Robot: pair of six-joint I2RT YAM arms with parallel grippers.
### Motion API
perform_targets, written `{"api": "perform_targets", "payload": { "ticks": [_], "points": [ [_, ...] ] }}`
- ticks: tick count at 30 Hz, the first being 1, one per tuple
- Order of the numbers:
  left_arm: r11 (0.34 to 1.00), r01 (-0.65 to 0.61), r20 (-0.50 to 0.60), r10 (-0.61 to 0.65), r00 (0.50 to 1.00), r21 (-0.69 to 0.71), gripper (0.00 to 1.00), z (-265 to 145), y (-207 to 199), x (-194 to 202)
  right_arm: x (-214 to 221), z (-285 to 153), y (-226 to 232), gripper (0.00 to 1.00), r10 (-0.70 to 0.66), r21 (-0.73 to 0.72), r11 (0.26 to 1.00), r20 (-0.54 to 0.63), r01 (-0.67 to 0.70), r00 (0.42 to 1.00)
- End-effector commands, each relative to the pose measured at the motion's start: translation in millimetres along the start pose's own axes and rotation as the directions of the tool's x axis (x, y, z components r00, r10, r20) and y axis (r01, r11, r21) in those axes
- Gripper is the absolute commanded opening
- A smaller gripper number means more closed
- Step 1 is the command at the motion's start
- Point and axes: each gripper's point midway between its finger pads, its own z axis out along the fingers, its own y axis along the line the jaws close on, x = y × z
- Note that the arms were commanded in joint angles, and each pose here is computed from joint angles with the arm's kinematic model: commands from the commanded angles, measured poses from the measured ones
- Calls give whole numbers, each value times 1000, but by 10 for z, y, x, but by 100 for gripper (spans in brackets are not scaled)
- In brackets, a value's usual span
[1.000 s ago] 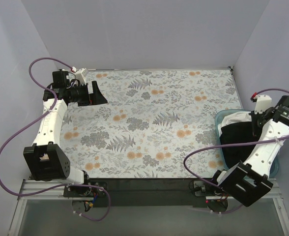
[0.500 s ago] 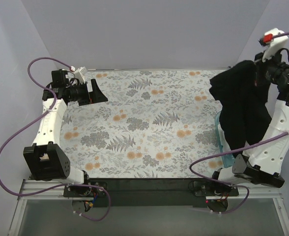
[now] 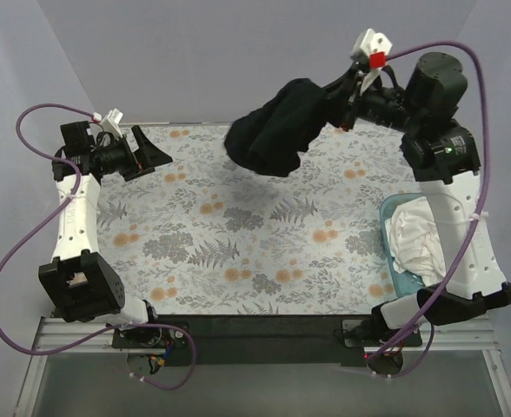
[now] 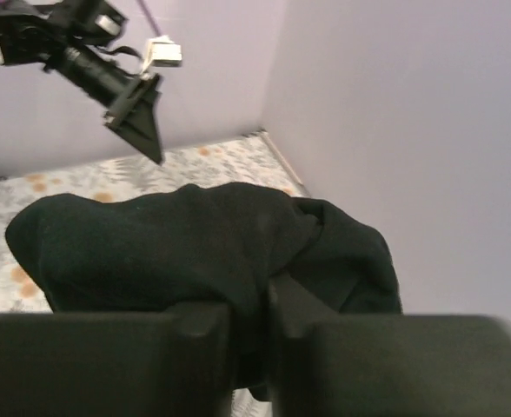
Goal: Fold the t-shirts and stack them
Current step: Move the tshirt to the center of the board, then flatten the tshirt out
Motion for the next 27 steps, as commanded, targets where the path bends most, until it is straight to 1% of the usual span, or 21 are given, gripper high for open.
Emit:
{"api": "perform_targets", "payload": {
  "ticks": [1,2,3,4,5,6,7,8,10,11,12,13,14,15,16,17,20,21,25,27],
  "points": [
    [993,-90,58,86,995,70,94,-231,-340,-132,32,324,62,28,57,-40,998,64,-55,996],
    [992,-105,54,101,993,75,94,-241,-352,-123,218,361,-49,46,105,20,994,27,-106,994],
    [988,-137,51,133,990,71,94,-253,-341,-114,386,340,-114,52,135,64,989,-8,-134,991],
    [988,-144,36,143,989,55,94,-265,-319,-72,872,348,-168,55,207,101,975,-92,-198,974],
    [986,-164,33,163,986,42,94,-276,-297,-56,1054,190,-326,61,243,168,960,-112,-223,963],
    [974,-226,33,225,974,21,94,-299,-261,-35,1324,105,-397,63,292,204,944,-149,-259,945],
    [969,-244,24,245,969,-20,94,-307,-189,-2,1762,11,-416,65,363,240,920,-212,-311,907],
    [966,-257,10,258,966,-33,94,-297,-130,64,2024,-190,-568,67,409,302,893,-237,-333,881],
    [948,-313,-18,313,950,-56,94,-291,-48,154,2482,-406,-594,66,462,345,870,-324,-352,825],
    [945,-317,-48,314,948,-78,94,-262,62,244,2701,-509,-579,66,491,365,857,-365,-364,791],
    [942,-325,-68,320,945,-87,94,-236,111,298,2894,-574,-472,65,529,368,842,-419,-394,738],
    [939,-331,-92,323,942,-90,94,-201,151,370,2993,-603,-396,63,521,345,851,-451,-397,725],
    [927,-357,-118,344,931,-114,94,-174,240,418,3132,-616,-228,64,545,319,838,-474,-442,692],
    [926,-357,-145,339,929,-123,94,-149,309,508,3223,-633,-110,65,556,310,831,-495,-461,668],
    [922,-368,-162,347,924,-124,94,-112,343,548,3310,-628,-20,65,547,296,836,-519,-462,657],
    [916,-376,-179,350,919,-138,94,-96,408,576,3458,-594,171,65,531,272,843,-565,-464,632],
    [916,-367,-232,327,916,-160,94,-38,577,677,3641,-476,468,60,483,215,859,-639,-464,599],
    [914,-362,-255,311,915,-182,94,-42,657,722,3736,-443,541,59,481,208,854,-661,-476,575],
    [896,-359,-320,271,908,-260,94,-29,932,866,3944,-225,724,56,465,193,852,-706,-487,534],
    [897,-346,-347,244,906,-273,94,-21,1006,940,4075,-92,815,55,470,193,843,-720,-503,510]
  ]
}}
